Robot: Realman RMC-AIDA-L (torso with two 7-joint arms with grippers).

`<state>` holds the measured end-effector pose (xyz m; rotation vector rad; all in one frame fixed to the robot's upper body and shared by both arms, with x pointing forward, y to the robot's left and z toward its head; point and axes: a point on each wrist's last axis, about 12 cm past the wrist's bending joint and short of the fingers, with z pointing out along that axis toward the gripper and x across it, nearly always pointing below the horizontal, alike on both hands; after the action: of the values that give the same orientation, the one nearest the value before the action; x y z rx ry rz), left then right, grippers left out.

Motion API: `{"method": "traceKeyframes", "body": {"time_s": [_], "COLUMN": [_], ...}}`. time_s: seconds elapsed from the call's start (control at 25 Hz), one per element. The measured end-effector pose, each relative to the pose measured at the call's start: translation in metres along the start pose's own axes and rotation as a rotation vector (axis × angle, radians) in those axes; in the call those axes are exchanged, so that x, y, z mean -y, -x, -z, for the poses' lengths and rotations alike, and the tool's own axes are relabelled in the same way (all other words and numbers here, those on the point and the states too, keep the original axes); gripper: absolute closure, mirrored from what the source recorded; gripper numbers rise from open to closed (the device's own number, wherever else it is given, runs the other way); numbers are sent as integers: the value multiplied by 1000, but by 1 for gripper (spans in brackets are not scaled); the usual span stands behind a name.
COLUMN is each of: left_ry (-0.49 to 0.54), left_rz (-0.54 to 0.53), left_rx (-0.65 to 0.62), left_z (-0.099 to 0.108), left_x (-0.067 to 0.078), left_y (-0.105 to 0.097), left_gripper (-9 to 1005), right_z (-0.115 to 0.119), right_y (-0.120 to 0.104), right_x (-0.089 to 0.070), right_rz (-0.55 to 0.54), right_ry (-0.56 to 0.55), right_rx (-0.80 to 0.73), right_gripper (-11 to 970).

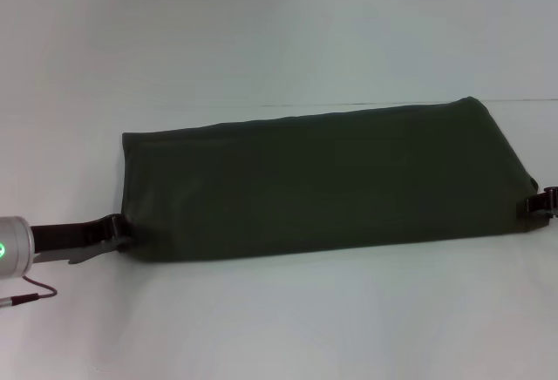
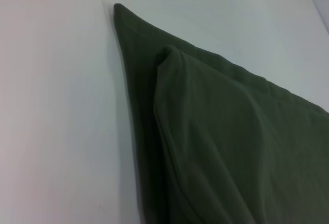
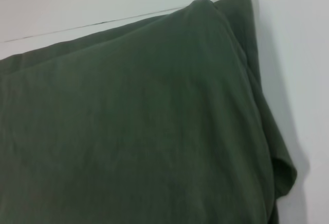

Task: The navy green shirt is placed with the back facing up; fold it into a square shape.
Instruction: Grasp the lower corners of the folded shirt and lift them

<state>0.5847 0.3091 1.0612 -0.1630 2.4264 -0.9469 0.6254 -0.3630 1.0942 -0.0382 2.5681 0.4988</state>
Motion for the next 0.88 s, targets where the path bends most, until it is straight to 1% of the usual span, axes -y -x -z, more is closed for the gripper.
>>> {"method": "traceKeyframes", "body": {"time_s": [0.12, 0.32, 0.56, 0.76, 0.88], "left_ry": [0, 0, -2, -4, -5], "left_rz": [0, 0, -2, -3, -3], "left_rx": [0, 0, 0, -1, -2], "left_z": [0, 0, -1, -1, -1], "left_x": [0, 0, 1, 2, 2], "left_y": [0, 0, 1, 1, 1], "left_gripper": [991, 991, 992, 992, 992], "right_z": [0, -1, -1, -1, -1], "right_y": [0, -1, -3, -5, -7], "right_x": [0, 0, 0, 1, 3], "right_rz": [-1, 16, 29, 29, 25], "right_ry": [0, 2, 0, -1, -2], "right_rx": [0, -2, -2, -3, -2], "right_gripper": [501, 596, 615, 824, 898]}}
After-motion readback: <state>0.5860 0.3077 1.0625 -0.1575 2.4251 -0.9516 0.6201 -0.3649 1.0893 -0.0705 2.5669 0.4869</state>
